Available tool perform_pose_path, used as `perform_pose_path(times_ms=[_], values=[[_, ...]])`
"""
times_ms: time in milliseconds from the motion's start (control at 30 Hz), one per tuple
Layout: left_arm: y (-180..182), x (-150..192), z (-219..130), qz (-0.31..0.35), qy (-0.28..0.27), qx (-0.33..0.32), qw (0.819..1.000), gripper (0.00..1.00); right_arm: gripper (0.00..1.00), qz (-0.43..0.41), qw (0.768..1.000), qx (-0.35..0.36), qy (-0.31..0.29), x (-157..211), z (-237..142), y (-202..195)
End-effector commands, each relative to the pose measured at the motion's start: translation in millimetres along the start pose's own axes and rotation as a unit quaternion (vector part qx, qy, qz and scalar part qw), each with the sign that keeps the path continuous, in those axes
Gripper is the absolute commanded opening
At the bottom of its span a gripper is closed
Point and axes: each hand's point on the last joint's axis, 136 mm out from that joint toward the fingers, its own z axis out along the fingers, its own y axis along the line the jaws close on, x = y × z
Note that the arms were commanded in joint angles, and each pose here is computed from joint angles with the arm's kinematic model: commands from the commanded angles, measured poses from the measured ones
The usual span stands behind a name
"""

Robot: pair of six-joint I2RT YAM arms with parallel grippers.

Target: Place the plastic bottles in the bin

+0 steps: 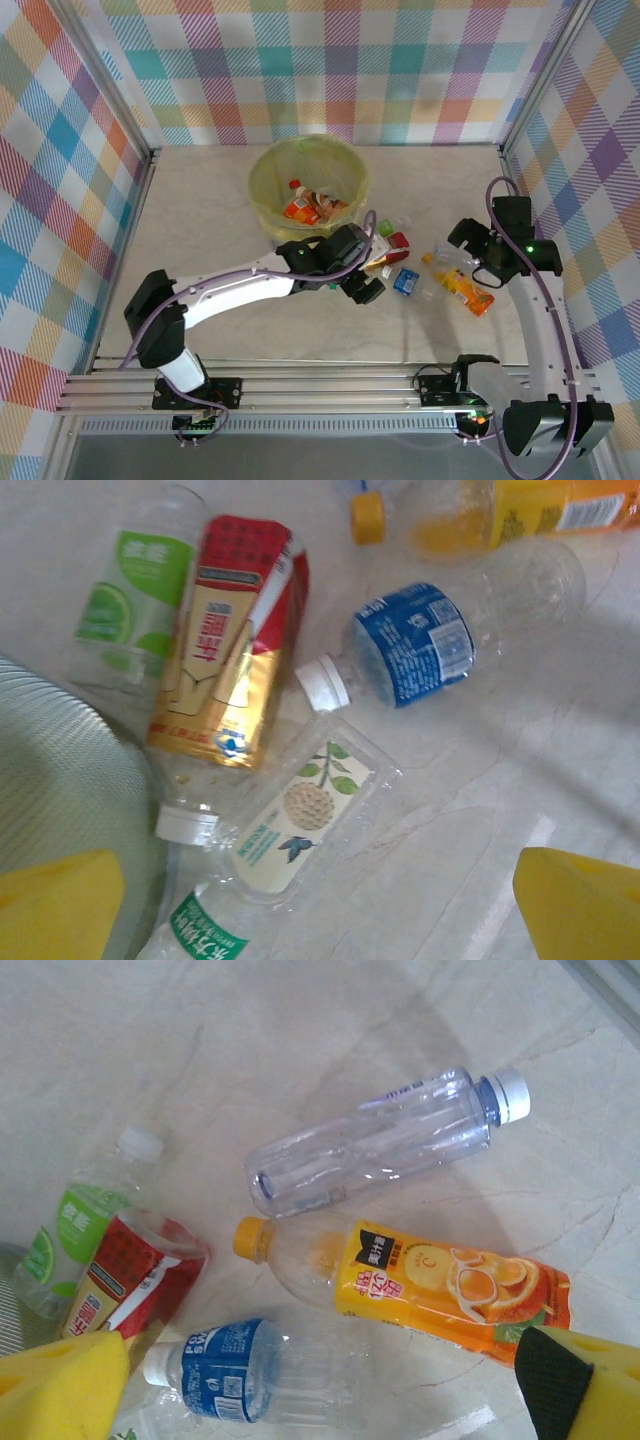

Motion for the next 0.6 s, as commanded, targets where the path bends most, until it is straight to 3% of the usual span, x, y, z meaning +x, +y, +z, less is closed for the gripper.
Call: perform_pose_path(times_ms=[0,567], values=[[-3.9,6.4,4.8,0.016,0.034,0.026,0.999,1.00,1.00,0.014,1.000,-0.004,0.007,4.4,6.3,-1.4],[18.5,30.6,65.3,0.061,0.111,-0.049,0.991,1.00,1.00,0.017,1.000,-0.005,-0.018,4.9,-3.2,-8.6]])
